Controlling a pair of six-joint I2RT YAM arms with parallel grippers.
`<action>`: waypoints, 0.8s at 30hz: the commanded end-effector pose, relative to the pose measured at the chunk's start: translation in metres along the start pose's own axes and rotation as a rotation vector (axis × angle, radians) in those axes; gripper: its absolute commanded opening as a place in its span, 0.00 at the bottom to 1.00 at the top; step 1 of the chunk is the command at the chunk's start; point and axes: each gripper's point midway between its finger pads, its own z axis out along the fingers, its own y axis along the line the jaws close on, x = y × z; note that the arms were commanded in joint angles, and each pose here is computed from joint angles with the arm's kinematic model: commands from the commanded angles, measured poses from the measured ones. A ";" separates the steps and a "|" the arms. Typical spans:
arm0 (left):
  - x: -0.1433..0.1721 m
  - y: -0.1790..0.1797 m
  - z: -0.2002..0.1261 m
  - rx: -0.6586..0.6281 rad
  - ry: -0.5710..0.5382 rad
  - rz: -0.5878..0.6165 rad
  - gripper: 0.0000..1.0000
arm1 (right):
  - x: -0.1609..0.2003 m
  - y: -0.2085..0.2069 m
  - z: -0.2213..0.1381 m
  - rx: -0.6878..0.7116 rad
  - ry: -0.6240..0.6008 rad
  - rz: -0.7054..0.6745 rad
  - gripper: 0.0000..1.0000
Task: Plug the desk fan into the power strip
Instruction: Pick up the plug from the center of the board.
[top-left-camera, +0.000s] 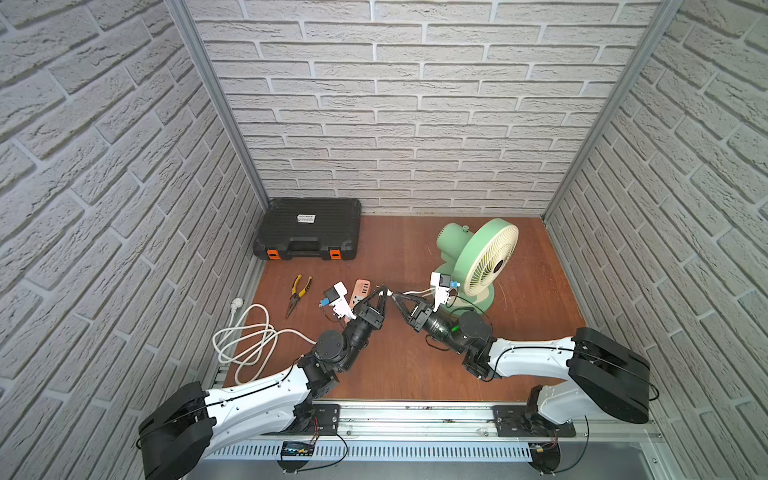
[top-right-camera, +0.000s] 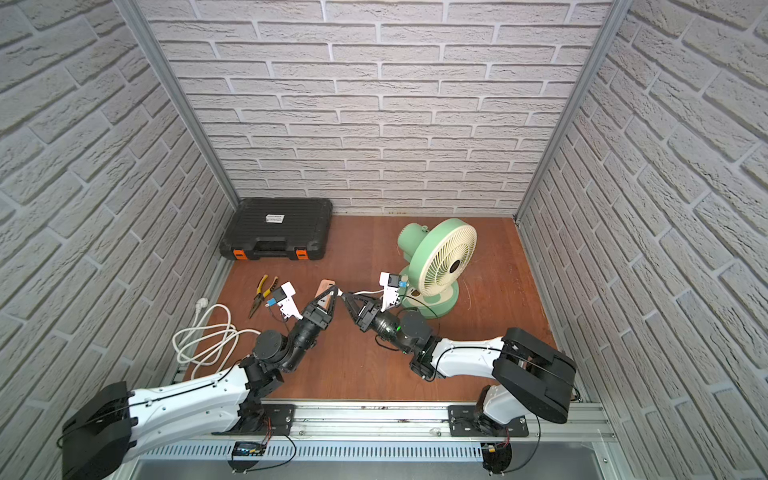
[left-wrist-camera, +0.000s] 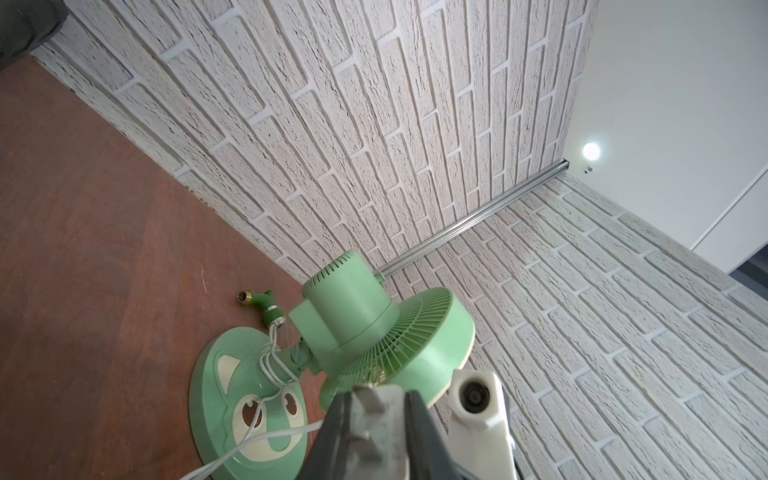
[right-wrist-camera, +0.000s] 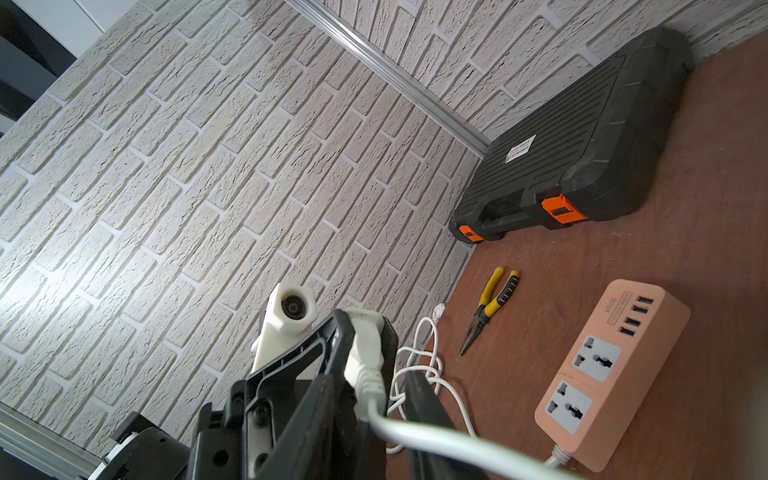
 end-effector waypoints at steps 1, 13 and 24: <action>0.007 0.007 -0.005 -0.014 0.029 -0.010 0.00 | -0.019 0.027 0.007 -0.088 -0.049 -0.014 0.30; 0.013 0.008 -0.008 -0.019 0.071 0.028 0.13 | -0.023 0.029 0.005 -0.083 -0.049 -0.011 0.03; -0.013 -0.004 -0.044 -0.027 0.202 0.485 0.98 | -0.051 0.044 -0.036 0.083 0.100 -0.187 0.03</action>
